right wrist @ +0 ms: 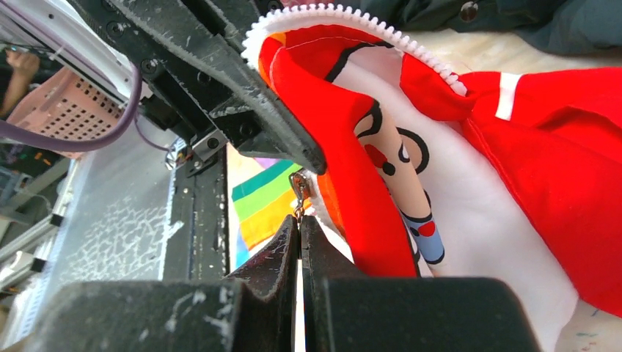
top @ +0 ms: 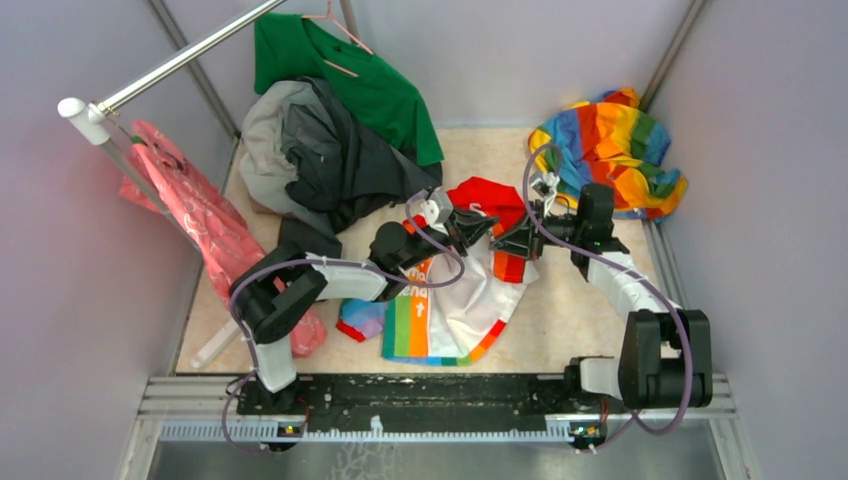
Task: Zip up the jacket
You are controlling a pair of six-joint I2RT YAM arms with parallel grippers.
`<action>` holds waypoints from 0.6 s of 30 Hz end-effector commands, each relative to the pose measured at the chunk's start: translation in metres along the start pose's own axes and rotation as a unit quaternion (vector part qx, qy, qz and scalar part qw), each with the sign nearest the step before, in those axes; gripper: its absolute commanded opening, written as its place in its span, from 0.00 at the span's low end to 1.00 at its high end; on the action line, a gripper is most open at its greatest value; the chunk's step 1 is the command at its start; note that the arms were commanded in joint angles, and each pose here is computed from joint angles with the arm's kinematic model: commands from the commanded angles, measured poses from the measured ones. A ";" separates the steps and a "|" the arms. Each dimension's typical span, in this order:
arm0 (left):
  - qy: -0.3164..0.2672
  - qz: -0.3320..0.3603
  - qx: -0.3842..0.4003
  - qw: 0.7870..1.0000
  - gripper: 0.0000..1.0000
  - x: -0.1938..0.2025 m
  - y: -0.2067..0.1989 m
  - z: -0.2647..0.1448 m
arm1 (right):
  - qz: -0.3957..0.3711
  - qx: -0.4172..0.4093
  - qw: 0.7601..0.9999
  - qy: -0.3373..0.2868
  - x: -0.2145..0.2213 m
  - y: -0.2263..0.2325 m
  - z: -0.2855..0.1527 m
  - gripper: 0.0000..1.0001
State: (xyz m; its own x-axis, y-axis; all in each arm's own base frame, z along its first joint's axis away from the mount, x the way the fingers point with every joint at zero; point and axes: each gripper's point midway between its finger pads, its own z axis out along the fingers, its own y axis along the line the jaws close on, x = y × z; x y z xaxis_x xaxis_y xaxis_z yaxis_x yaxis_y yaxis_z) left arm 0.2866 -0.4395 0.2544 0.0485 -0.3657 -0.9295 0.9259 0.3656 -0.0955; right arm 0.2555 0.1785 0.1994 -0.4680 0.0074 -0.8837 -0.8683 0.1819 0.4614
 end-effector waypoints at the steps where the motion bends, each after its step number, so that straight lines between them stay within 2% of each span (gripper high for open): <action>1: -0.027 0.005 0.049 0.998 0.00 -0.016 -0.018 0.007 | -0.020 -0.022 1.000 -0.003 -0.012 0.007 0.004 0.00; 11: -0.014 0.058 0.045 0.997 0.00 0.000 -0.012 0.001 | -0.029 -0.055 0.998 -0.009 -0.023 0.026 0.002 0.00; 18: -0.013 0.106 -0.004 0.994 0.00 -0.001 0.009 -0.007 | -0.049 -0.090 0.995 0.002 -0.022 0.043 -0.002 0.00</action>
State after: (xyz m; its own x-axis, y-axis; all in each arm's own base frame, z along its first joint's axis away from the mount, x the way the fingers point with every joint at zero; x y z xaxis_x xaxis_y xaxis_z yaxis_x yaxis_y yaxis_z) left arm 0.2827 -0.4409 0.2479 0.1546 -0.3229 -0.9337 0.9320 0.3612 0.0294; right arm 0.2455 0.1832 0.2201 -0.4751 0.0169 -0.8798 -0.8760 0.0853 0.4747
